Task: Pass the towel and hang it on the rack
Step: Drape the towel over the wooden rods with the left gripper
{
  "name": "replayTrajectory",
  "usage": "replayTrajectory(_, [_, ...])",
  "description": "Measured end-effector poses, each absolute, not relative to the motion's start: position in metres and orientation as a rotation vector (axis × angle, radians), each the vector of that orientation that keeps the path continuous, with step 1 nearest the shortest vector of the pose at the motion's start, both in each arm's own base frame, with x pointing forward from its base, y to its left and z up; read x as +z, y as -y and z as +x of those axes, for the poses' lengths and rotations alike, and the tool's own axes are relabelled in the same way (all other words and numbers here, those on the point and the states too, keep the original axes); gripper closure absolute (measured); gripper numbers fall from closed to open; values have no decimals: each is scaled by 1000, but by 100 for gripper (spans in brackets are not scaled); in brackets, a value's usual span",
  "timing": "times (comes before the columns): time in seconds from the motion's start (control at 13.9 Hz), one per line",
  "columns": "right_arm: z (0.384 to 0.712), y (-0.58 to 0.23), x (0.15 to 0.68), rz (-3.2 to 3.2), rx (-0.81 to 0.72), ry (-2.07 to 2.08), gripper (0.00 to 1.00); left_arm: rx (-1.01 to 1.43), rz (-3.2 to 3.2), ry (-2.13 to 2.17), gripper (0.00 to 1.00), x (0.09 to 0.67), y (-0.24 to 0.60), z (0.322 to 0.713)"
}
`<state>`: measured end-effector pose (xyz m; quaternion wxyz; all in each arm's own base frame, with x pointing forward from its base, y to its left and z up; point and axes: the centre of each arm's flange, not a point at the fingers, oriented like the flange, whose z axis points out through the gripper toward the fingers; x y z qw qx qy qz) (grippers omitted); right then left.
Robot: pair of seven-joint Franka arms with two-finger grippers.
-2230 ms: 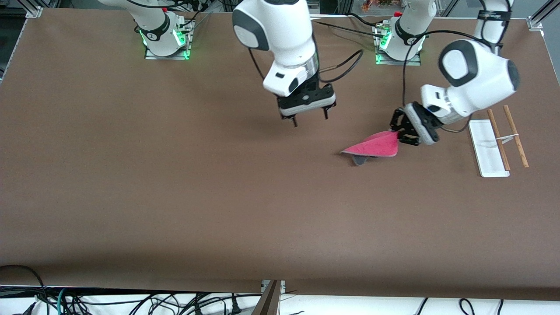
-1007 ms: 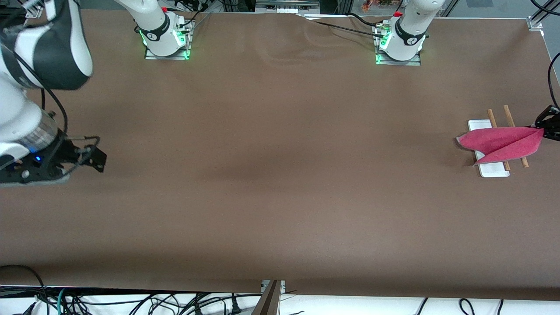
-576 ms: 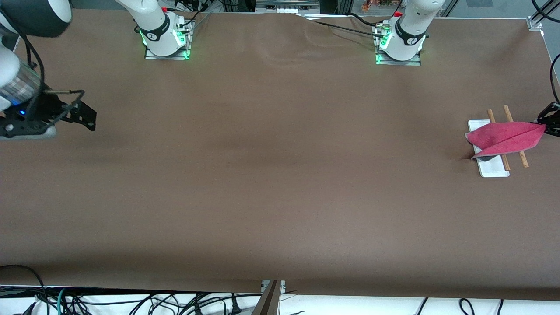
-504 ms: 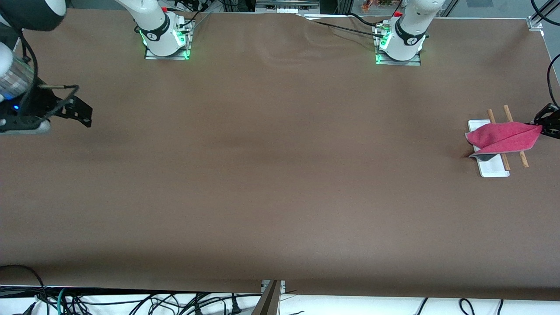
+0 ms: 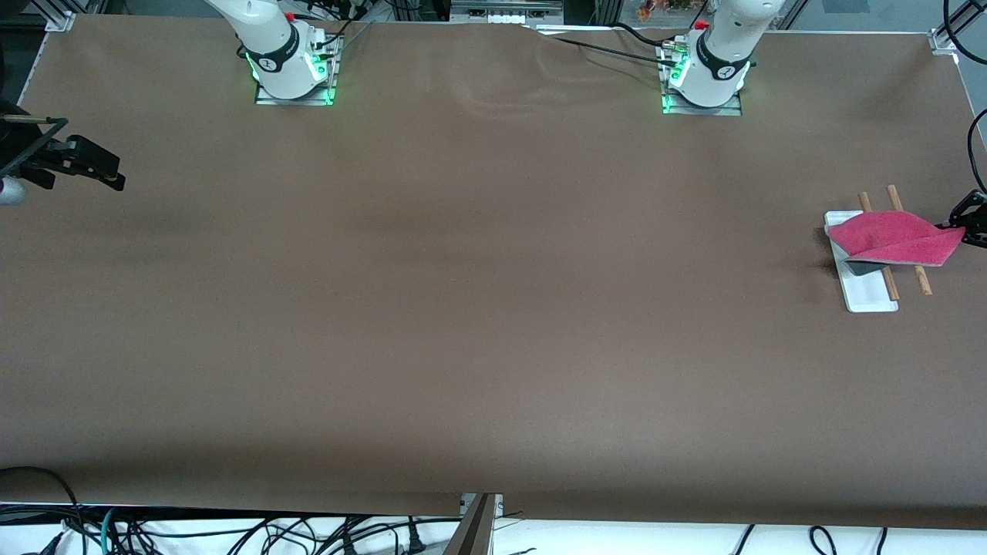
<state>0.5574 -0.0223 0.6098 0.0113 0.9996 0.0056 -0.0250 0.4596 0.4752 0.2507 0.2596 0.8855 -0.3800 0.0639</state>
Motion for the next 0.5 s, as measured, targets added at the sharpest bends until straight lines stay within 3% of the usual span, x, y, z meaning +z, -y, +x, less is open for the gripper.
replayTrajectory(0.14, [559,26,607,3119,-85,-26,0,175,2395,1030,95,247,-475,460])
replayTrajectory(0.5, [561,23,603,3124,-95,-33,0,234,2448,1113,45,257,-484,473])
